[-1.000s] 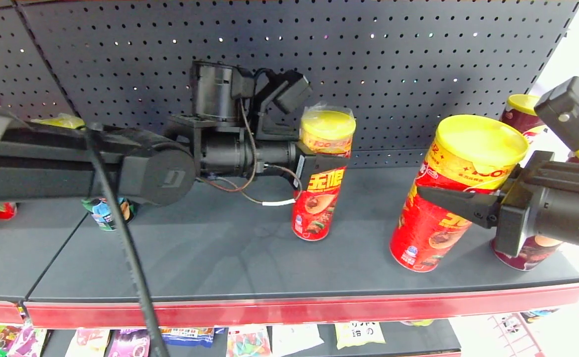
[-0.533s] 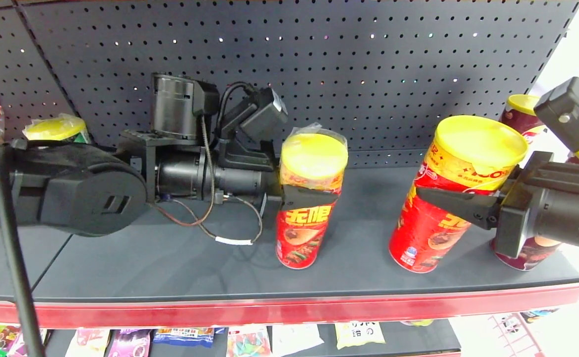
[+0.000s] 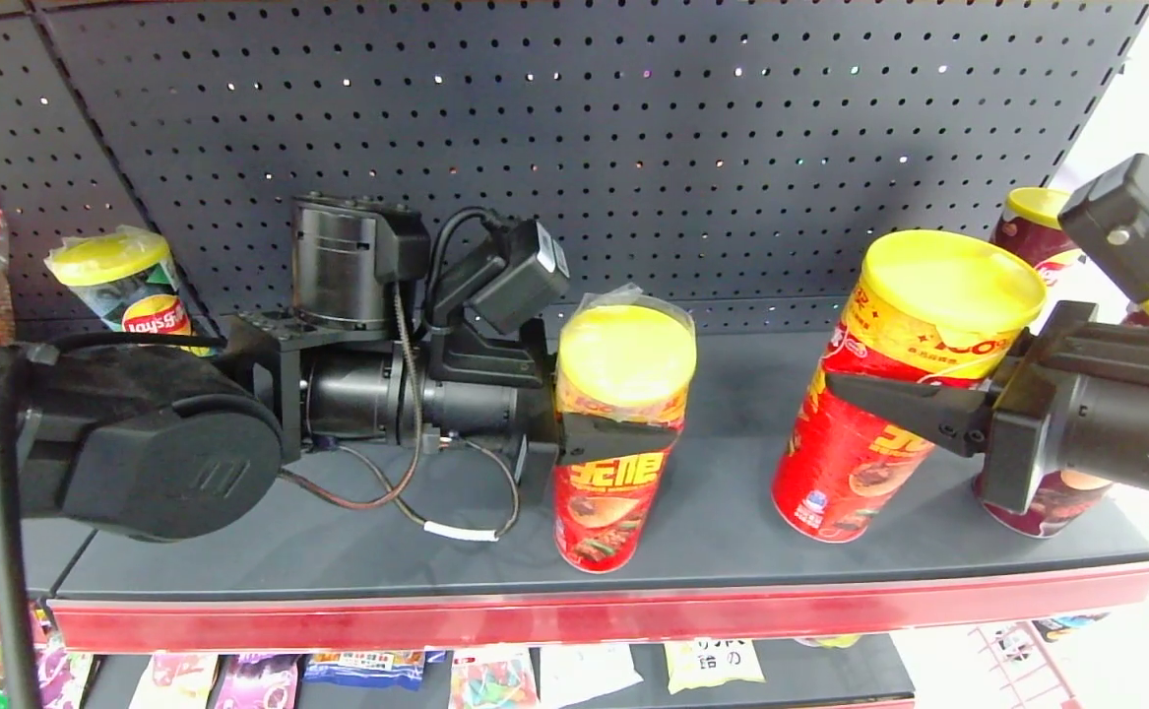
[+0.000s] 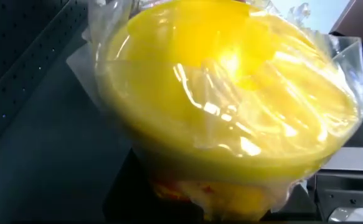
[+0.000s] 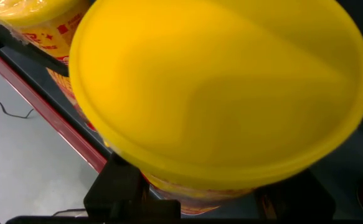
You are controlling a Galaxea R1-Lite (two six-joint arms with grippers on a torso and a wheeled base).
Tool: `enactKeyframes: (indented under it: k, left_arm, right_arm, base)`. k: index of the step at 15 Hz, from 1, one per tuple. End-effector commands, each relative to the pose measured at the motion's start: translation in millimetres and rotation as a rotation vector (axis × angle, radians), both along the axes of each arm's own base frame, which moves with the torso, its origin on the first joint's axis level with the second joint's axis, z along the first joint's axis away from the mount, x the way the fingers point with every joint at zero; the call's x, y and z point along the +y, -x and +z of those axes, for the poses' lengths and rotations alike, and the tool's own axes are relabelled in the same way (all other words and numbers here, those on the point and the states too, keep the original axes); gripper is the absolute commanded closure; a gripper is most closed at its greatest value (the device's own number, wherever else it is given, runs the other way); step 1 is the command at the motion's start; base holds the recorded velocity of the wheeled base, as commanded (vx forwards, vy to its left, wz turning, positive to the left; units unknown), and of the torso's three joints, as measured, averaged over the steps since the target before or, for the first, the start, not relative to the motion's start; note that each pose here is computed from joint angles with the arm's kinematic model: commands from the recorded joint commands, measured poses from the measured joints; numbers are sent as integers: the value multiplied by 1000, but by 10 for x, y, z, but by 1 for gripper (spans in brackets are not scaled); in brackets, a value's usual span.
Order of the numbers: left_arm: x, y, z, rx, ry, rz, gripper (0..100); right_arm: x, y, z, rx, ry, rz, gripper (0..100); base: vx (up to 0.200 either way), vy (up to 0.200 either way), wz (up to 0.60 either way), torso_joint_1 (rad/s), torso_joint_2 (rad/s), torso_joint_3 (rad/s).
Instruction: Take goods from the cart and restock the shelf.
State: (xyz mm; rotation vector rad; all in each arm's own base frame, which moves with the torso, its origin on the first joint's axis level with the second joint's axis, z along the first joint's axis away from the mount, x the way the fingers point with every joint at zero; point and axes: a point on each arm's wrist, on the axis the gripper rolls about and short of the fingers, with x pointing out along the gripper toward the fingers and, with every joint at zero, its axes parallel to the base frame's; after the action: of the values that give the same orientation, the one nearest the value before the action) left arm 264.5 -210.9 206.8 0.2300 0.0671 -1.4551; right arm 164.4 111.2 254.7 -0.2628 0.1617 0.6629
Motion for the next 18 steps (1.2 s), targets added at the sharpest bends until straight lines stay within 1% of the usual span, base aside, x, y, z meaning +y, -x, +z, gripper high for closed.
enactKeyframes:
  k: [1,4,5,7,9,12,13,16,17,18]
  left_arm:
    - [-2,4,-15,7,-3,-5,100]
    - [-14,-12,-29,7,-3,-5,100]
    - [-47,-49,-59,-2,15,-4,100]
    - [-129,-44,-59,14,50,-14,100]
    - [-161,-42,-73,25,68,-16,100]
    - [-133,-5,-173,49,48,-13,100]
    - [-113,20,-189,51,48,-13,100]
    - [-77,68,-162,55,55,-15,100]
    - [-70,77,-141,65,60,-12,100]
    - [-47,107,-84,82,74,-10,100]
  right_arm:
    - [0,1,0,0,0,1,100]
    - [0,2,-5,1,1,1,100]
    - [-2,4,7,-3,-2,1,100]
    - [-2,4,7,-4,0,1,100]
    - [-2,4,12,-5,-1,1,100]
    - [-2,4,12,-5,-1,1,100]
    - [-2,4,12,-5,-1,1,100]
    - [1,0,9,-4,0,1,100]
    - [3,-3,6,-3,0,1,100]
    - [3,-3,6,-3,0,1,100]
  base:
    - [0,0,0,0,0,0]
    - [0,0,0,0,0,0]
    - [0,0,0,0,0,0]
    - [0,0,0,0,0,0]
    - [0,0,0,0,0,0]
    - [0,0,0,0,0,0]
    - [0,0,0,0,0,0]
    - [0,0,0,0,0,0]
    - [0,0,0,0,0,0]
    - [0,0,0,0,0,0]
